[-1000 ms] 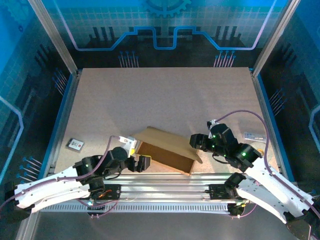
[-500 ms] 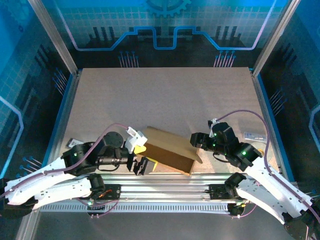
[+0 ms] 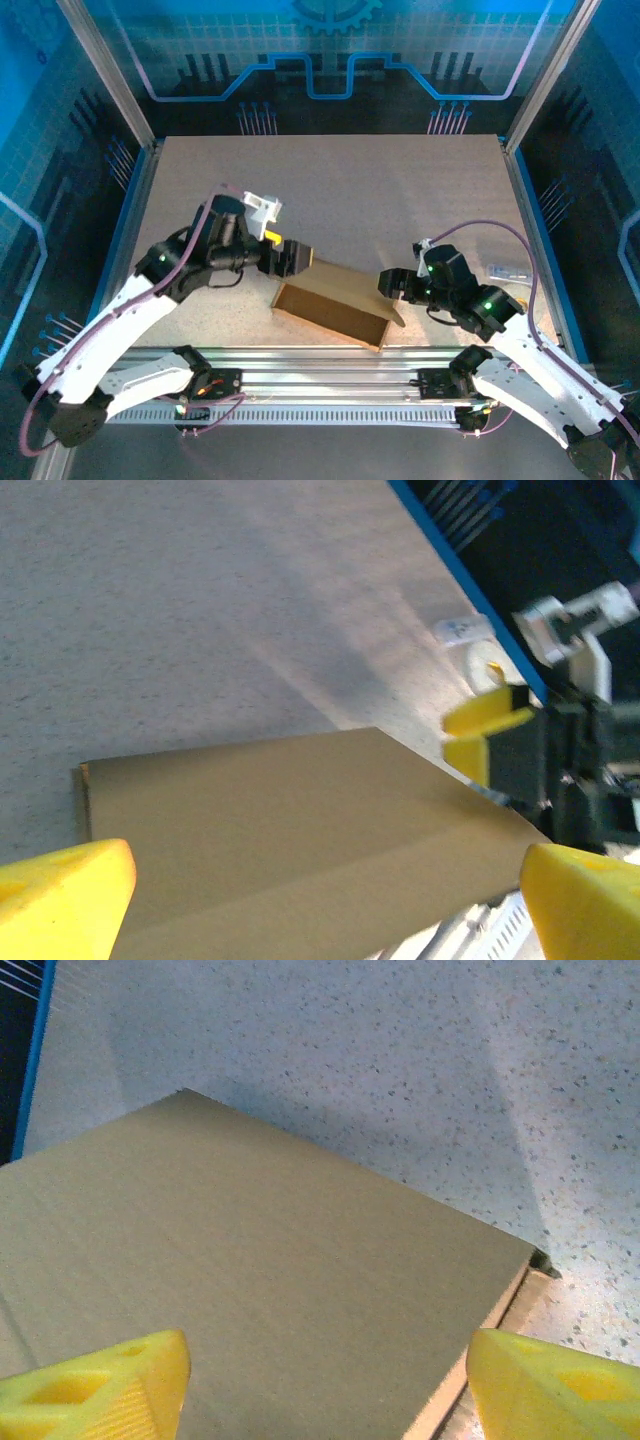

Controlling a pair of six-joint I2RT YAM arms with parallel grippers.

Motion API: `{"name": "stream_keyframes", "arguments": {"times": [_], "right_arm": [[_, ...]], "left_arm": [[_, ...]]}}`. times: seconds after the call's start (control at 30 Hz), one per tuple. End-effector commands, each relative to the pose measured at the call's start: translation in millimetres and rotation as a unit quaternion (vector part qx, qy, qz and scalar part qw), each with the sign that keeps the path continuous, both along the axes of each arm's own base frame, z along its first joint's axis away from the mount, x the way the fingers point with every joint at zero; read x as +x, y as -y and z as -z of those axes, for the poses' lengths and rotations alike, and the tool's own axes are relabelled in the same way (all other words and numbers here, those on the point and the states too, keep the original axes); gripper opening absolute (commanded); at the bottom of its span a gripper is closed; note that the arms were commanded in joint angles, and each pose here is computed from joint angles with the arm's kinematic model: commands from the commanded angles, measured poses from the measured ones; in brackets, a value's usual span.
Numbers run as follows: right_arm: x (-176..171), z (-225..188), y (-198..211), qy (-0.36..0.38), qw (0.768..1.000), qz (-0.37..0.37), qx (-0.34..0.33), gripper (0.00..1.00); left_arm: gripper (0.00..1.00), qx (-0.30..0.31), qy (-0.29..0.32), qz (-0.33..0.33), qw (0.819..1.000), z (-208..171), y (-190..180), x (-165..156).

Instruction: Fold the paper box

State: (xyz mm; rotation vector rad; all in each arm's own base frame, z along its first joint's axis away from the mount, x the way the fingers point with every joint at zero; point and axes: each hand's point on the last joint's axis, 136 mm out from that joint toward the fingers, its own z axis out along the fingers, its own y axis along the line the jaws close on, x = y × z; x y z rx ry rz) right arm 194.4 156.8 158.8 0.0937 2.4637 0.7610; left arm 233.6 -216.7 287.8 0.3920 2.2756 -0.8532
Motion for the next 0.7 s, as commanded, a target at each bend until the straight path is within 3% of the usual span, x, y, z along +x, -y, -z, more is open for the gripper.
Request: {"name": "stream_keyframes", "arguments": {"times": [0.0, 0.13, 0.3, 0.67], "right_arm": [[-7, 4, 10, -0.022, 1.000, 0.004, -0.021, 0.75], [-12, 11, 12, -0.033, 0.999, 0.009, -0.020, 0.75], [-17, 23, 5, -0.052, 0.999, -0.006, -0.009, 0.62], [-18, 49, 3, -0.078, 0.997, 0.001, -0.007, 0.44]], "left_arm": [[0.99, 0.017, -0.040, 0.014, 0.999, 11, -3, 3], [0.93, 0.038, -0.085, 0.012, 0.996, 39, -6, 8], [0.78, 0.005, -0.133, 0.063, 0.989, 60, 12, -7], [0.69, -0.004, -0.220, 0.061, 0.974, 123, 8, -37]]}}
